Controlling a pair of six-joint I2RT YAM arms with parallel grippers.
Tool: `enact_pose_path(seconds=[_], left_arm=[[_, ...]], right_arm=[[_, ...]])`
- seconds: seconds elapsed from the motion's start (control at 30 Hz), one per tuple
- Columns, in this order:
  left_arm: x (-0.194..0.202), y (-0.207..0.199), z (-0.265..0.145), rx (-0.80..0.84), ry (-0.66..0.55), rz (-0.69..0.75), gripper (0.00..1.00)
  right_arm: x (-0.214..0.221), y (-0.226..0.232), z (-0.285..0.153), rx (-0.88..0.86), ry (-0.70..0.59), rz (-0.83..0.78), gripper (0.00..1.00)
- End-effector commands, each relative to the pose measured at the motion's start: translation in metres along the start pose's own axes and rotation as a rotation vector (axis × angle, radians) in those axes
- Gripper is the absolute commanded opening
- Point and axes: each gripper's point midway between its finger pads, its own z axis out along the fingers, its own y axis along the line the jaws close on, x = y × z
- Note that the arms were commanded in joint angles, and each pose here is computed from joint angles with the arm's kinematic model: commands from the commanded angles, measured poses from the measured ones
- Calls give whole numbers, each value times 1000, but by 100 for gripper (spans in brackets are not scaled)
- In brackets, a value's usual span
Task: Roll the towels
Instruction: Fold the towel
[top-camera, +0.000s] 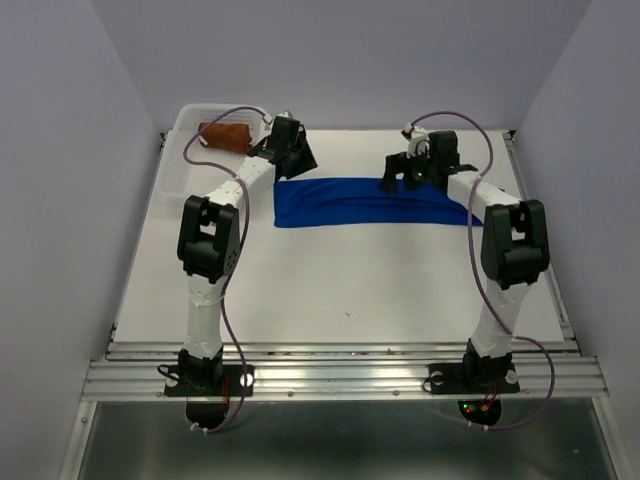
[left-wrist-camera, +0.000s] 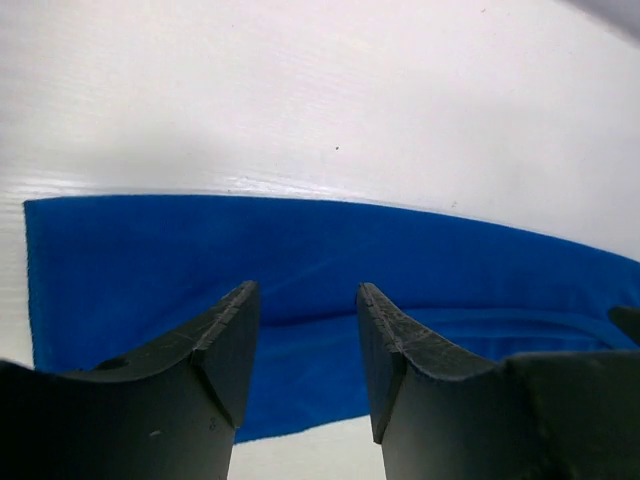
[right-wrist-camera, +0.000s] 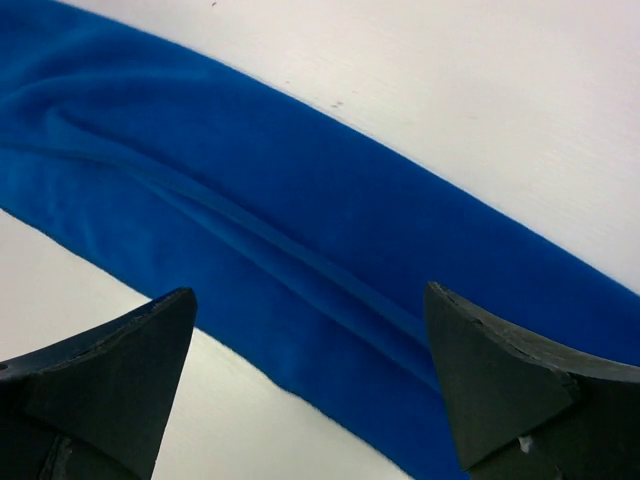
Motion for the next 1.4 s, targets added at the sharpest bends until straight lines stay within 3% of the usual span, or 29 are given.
enact_pose_path(seconds=[0.0,0.03,0.27,0.8,0.93,1.2,1.37], left_arm=[[18,4,28,-11,92,48,54],[23,8,32,-30,117,55,52],[43,35,60,-103,160,40,51],[68,74,57,-174,219,-6,49],[68,82,56,-191,215,-10,48],[59,80,41,-186,204,-3,48],[48,72,23,-172,184,7,48]], right_arm=[[-1,30,39,-136,63,-48,100],[-13,33,44,-138,62,-72,100],[26,70,78,-222,200,-150,100],[87,107,37,-270,314,-126,100],[79,112,12,-190,243,-127,100],[87,118,-25,-140,221,-52,100],[63,77,-28,142,151,5,100]])
